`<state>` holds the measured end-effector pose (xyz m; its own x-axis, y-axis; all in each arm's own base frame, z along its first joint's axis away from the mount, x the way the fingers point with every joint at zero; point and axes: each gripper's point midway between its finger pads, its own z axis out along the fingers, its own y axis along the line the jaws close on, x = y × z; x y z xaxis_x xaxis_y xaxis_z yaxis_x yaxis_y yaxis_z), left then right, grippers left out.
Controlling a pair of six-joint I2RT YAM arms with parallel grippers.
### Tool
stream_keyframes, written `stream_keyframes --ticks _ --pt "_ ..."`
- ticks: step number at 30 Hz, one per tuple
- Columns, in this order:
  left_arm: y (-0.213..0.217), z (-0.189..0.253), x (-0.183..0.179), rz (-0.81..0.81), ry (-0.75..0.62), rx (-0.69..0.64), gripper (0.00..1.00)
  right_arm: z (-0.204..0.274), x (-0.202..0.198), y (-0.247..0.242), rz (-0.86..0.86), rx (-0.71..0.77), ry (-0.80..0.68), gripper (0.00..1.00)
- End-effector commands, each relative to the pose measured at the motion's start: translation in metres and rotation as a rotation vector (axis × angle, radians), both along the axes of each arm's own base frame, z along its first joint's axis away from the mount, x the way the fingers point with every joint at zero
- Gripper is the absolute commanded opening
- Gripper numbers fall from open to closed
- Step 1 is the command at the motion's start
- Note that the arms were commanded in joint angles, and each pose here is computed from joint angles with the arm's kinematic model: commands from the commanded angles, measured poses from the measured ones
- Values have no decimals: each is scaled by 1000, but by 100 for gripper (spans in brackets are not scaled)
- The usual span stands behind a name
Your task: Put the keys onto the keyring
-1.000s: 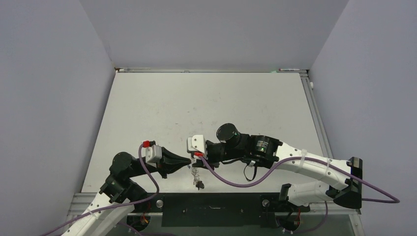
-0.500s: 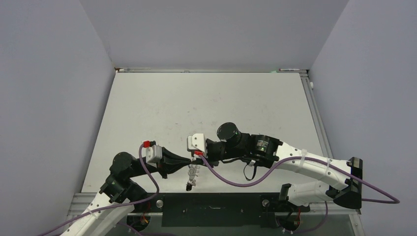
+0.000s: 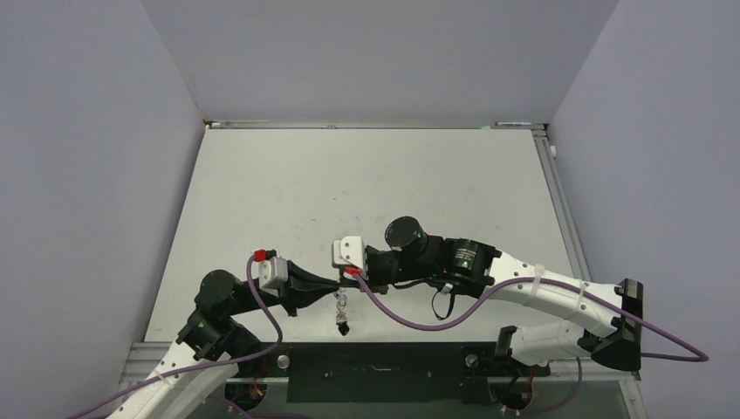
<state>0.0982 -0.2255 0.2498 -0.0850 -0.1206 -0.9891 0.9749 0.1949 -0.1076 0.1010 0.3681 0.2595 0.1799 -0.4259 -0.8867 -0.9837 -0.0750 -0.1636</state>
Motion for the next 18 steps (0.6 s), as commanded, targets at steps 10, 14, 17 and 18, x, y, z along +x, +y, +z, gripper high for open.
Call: stream_keyframes --ticks 10,14,17,18 --pt "9 36 -4 36 -115 -77 46 27 0 4 11 115 -36 5" --pt "12 41 -5 48 -135 -94 56 36 2 -1 -17 161 -49 5" --pt "14 43 -5 62 -146 -98 51 45 6 -5 -51 197 -61 5" --pt "15 43 -4 67 -148 -98 49 47 5 -6 -54 208 -63 5"
